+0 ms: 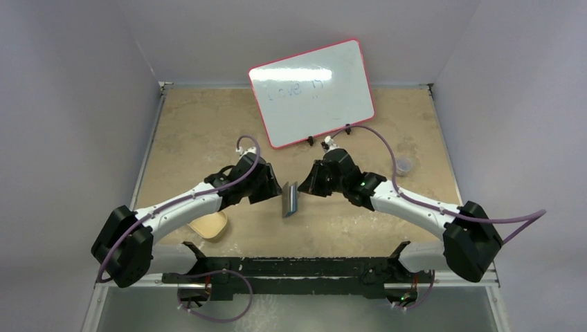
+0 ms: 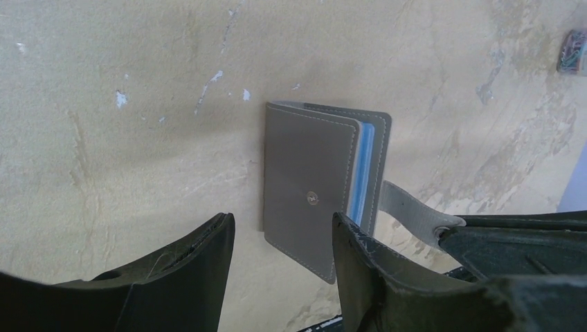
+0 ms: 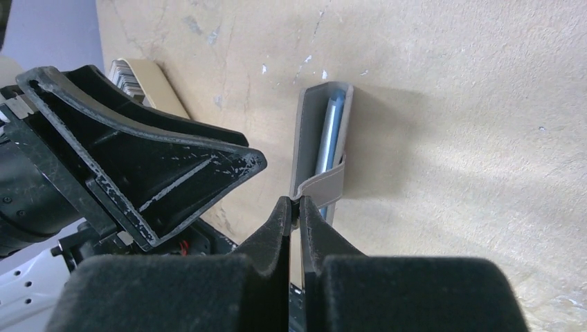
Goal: Put the credit cards into the card holder
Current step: Open the card holder at the center of the board.
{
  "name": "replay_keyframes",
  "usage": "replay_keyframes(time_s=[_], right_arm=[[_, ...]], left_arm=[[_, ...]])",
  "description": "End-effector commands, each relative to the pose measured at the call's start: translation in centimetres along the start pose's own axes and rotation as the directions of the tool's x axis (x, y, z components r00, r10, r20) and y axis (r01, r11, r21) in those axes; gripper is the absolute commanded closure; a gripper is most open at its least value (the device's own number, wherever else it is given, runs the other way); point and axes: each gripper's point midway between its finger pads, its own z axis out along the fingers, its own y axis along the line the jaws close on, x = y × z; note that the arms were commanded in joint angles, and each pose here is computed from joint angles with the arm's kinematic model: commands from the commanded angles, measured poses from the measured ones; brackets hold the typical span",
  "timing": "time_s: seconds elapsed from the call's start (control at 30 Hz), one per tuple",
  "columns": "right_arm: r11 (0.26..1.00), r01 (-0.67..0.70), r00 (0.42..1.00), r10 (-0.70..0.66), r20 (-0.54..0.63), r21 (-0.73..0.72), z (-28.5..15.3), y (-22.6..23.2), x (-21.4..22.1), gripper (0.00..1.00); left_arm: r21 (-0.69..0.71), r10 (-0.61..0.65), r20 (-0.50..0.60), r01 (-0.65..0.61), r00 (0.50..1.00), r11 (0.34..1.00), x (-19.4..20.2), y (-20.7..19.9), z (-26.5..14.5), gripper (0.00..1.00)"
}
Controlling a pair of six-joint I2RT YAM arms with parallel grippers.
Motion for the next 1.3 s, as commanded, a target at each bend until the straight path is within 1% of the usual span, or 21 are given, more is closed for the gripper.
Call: replay_keyframes(time_s=[0.0, 0.07, 0.17, 0.37, 0.53, 0.77, 0.9, 1.03, 1.17, 1.27], right_arm=[[0.999, 0.003, 1.000, -0.002, 0.030, -0.050, -1.1, 1.2, -0.9, 1.00], [0.997, 0.000, 1.000, 0.002, 0.027, -0.078, -1.3, 1.9, -0.9, 1.00], [0.994, -0.002, 1.000, 0.005, 0.026, -0.107, -1.5, 2.6, -1.1, 1.00], [0.995, -0.003, 1.000, 0.005, 0.017, -0.104, -1.2, 2.5, -0.9, 1.00], [0.995, -0.006, 1.000, 0.007, 0.014, -0.098, -1.1, 2.2, -0.8, 1.00], [0.996, -0.005, 1.000, 0.007, 0.020, -0.090, -1.2, 2.1, -0.9, 1.00], [0.996, -0.001, 1.000, 0.003, 0.026, -0.090, -1.6, 2.4, -1.3, 1.00], [0.993, 0.006, 1.000, -0.003, 0.025, -0.120, -2.1, 3.5, -1.7, 1.00], [0.994, 0.005, 1.000, -0.002, 0.022, -0.108, -1.8, 3.3, -1.7, 1.00], [0.995, 0.004, 1.000, -0.003, 0.013, -0.097, -1.5, 2.9, -1.4, 1.00]], left_arm=[[0.136, 0.010, 0.013, -0.011, 1.000, 0.991, -0.9, -3.0, -0.4, 0.47], [0.211, 0.001, 0.009, -0.003, 1.000, 0.977, -1.0, -4.6, -0.8, 0.47], [0.233, 0.000, 0.007, -0.002, 1.000, 0.972, -1.0, -5.1, -0.7, 0.46], [0.149, 0.028, -0.011, -0.026, 1.000, 0.988, -0.4, -3.3, 0.8, 0.46], [0.069, 0.048, -0.005, -0.048, 0.999, 0.996, -0.4, -1.6, 1.6, 0.47], [0.039, 0.066, -0.027, -0.065, 0.997, 0.997, 0.1, -0.9, 2.4, 0.48], [0.007, 0.068, -0.014, -0.068, 0.998, 0.998, -0.2, -0.4, 2.2, 0.49], [0.024, 0.059, 0.009, -0.060, 0.998, 0.998, -0.6, -0.7, 1.6, 0.49], [0.027, 0.051, 0.026, -0.051, 0.998, 0.998, -0.7, -0.6, 1.4, 0.53], [0.013, 0.056, 0.012, -0.056, 0.998, 0.998, -0.4, -0.2, 1.7, 0.57]])
